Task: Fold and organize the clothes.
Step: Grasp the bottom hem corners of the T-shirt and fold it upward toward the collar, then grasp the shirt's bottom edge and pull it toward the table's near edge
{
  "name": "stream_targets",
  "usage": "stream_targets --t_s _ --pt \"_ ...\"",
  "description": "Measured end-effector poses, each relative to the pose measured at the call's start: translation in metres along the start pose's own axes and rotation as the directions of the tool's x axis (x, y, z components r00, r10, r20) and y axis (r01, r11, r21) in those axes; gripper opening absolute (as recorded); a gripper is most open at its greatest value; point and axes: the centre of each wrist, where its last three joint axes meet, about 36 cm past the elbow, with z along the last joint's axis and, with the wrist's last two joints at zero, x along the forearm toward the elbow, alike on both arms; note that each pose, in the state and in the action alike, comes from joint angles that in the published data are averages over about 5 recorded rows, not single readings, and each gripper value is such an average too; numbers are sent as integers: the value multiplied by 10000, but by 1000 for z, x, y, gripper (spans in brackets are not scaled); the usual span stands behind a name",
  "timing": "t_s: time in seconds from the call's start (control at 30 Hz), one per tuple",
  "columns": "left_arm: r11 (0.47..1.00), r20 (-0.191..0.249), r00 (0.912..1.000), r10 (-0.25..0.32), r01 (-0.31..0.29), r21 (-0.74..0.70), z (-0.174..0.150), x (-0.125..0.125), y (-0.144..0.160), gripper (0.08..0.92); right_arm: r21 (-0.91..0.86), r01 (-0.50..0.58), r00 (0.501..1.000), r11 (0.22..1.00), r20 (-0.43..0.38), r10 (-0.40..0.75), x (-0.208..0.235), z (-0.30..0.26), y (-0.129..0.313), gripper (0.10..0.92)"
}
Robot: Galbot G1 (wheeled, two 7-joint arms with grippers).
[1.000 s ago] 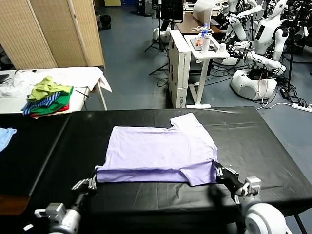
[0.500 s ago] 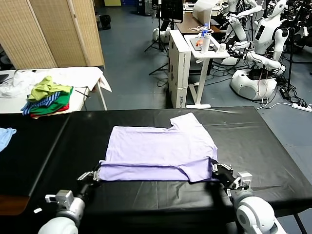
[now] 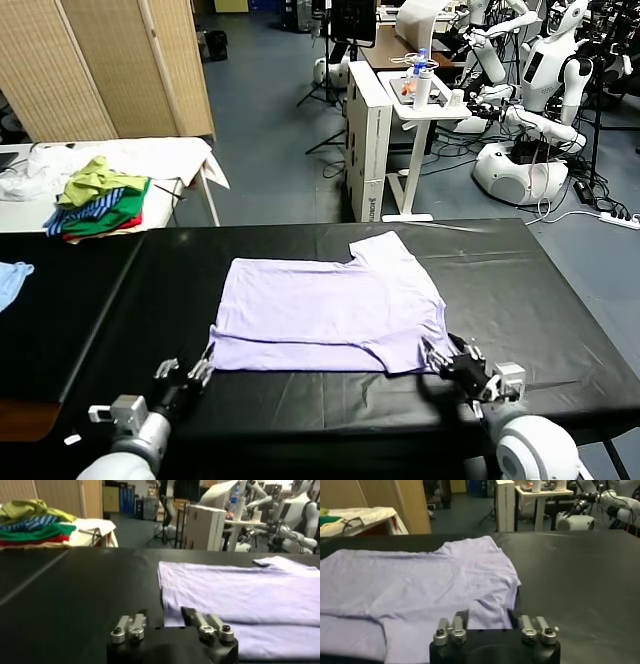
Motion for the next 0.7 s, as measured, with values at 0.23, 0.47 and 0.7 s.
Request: stream_targets --t_s 0.23,0.47,0.7 --pt "9999 -190 9998 37 -35 106 3 5 -2 896 -35 -34 9998 10000 -195 34 7 7 -3 772" --pt "10000 -274 9996 -14 16 77 5 7 0 668 -51 -6 9994 10000 -349 4 6 11 -3 489" --pt "10000 -362 9993 31 -28 95 8 8 0 340 -62 30 9990 10000 -455 -33 7 14 -2 203"
